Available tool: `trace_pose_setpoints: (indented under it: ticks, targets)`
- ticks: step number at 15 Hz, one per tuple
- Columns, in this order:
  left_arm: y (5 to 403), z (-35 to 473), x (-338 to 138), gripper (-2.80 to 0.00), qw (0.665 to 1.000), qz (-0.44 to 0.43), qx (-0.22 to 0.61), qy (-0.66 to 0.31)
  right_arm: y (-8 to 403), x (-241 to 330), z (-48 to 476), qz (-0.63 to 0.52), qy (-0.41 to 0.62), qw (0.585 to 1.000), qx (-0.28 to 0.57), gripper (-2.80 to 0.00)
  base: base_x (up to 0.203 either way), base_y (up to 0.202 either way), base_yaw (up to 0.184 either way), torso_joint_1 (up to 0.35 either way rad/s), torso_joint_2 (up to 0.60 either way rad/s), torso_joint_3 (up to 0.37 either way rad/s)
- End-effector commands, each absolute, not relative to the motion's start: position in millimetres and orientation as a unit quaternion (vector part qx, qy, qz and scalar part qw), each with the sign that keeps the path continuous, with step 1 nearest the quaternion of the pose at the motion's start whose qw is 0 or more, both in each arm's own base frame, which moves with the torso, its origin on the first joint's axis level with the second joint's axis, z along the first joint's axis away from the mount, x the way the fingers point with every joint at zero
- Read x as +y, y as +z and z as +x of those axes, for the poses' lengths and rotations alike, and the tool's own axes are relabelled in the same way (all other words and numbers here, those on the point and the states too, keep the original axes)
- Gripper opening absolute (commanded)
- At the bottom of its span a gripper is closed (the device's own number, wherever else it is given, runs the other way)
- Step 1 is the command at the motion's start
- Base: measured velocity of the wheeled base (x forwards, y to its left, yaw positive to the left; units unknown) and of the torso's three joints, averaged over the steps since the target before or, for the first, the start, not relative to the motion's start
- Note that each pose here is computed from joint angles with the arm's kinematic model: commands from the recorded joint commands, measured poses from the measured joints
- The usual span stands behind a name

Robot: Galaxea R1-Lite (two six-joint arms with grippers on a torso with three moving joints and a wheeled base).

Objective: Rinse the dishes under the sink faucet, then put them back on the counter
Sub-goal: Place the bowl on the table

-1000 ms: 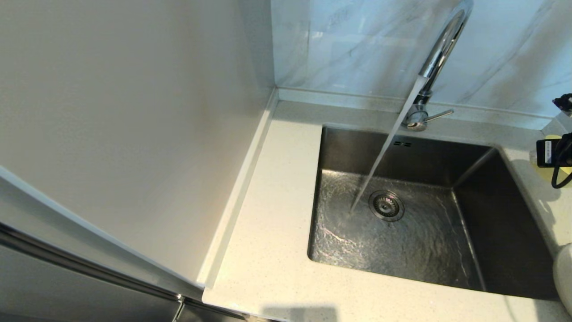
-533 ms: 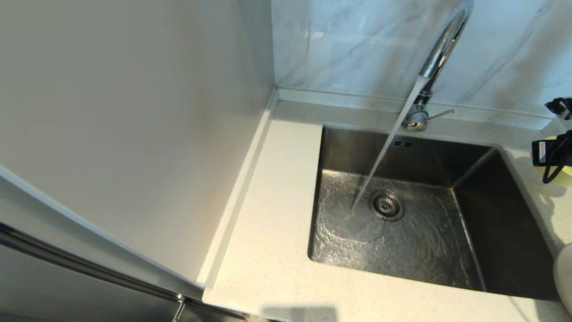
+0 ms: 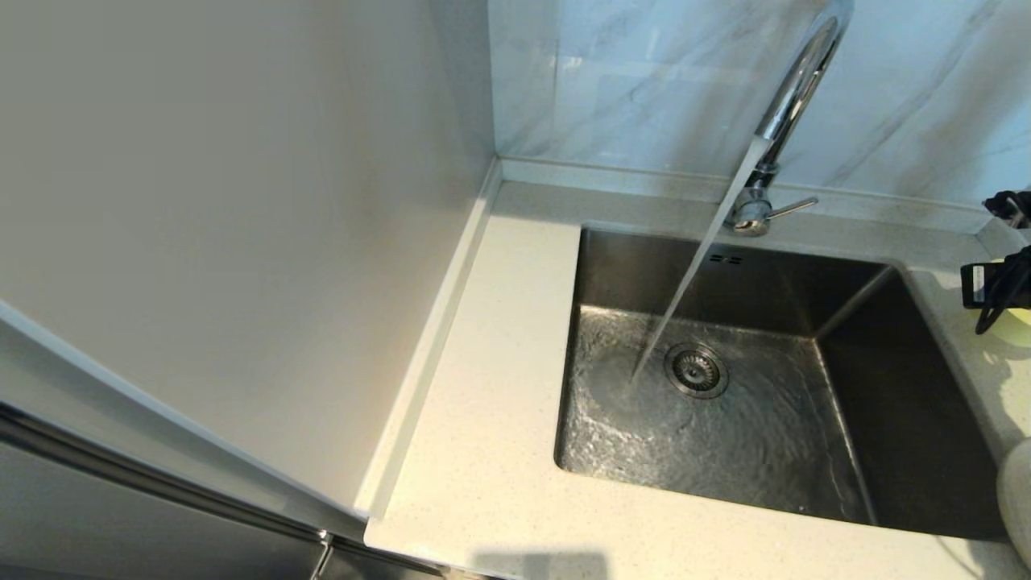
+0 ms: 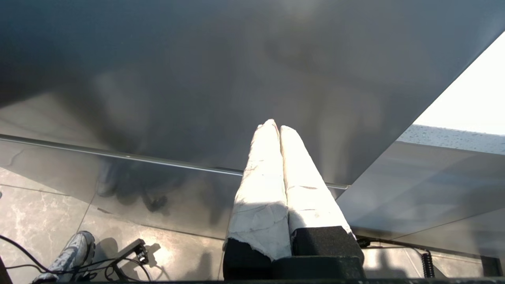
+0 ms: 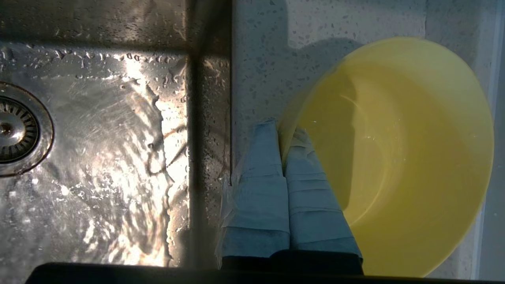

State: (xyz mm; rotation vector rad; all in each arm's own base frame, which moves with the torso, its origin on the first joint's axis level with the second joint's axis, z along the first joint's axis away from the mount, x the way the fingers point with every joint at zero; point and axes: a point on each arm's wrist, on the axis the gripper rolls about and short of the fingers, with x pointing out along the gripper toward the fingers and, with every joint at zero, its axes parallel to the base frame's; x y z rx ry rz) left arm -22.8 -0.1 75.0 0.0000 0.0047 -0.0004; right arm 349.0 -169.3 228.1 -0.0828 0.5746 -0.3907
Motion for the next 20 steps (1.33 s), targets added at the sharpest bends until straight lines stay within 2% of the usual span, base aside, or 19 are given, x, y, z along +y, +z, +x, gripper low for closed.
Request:
trace_pose_setpoints:
  ticks: [1,8,9,15,20]
  targets:
    - [75,-23,0,-2.80,1.000,0.000,0.002,0.000,225,-171,350,-0.041,-0.195,0.937,0.285,-2.80,0.000,0.000,0.000,0.000,0.00,0.000]
    - [75,-23,0,-2.80,1.000,0.000,0.002,-0.001,219,-176,351,-0.035,-0.203,0.934,0.293,-2.80,0.000,0.000,0.000,0.000,0.00,0.000]
    - [75,-23,0,-2.80,1.000,0.000,0.002,0.000,219,-176,351,-0.035,-0.203,0.934,0.293,0.00,0.000,0.000,0.000,0.000,0.00,0.000]
    - [75,-23,0,-2.80,1.000,0.000,0.002,-0.001,223,-175,345,-0.030,-0.200,0.936,0.289,0.00,0.000,0.000,0.000,0.000,0.00,0.000]
    - [75,-23,0,-2.80,1.000,0.000,0.002,0.000,246,-158,319,-0.048,-0.168,0.948,0.265,0.00,0.000,0.000,0.000,0.000,0.00,0.000]
